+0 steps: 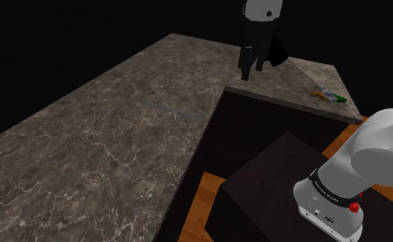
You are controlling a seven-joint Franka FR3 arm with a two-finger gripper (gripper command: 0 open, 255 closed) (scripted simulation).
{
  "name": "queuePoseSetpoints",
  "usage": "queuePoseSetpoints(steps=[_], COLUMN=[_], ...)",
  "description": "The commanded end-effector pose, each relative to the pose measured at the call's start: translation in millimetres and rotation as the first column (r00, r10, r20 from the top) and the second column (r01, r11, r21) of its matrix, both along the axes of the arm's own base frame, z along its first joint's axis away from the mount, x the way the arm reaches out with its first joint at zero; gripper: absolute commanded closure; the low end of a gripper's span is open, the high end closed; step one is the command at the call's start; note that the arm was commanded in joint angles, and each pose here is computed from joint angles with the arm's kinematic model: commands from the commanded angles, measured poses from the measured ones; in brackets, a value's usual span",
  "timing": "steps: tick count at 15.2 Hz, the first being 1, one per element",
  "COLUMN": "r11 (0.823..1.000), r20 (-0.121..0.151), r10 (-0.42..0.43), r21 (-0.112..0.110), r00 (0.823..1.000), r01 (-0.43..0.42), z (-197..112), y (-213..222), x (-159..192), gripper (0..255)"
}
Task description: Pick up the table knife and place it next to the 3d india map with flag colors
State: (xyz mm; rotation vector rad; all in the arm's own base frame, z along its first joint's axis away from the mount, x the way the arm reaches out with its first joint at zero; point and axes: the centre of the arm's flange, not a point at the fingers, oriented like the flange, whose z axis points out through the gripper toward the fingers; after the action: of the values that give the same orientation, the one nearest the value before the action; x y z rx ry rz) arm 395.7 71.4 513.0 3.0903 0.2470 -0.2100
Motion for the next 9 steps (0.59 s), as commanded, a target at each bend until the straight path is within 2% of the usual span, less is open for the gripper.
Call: queuePoseSetpoints(steps=[1, 9], r11=[0.999, 0.984], r20=[0.001, 0.002], r10=[0.037, 0.177], r21=[-0.001, -0.006], r00=[0.999, 0.984], r01=[-0.037, -0.177], z=[-10.3, -60.1], y=[15.2, 87.6], x=[19.2, 80.3], gripper=[0, 0])
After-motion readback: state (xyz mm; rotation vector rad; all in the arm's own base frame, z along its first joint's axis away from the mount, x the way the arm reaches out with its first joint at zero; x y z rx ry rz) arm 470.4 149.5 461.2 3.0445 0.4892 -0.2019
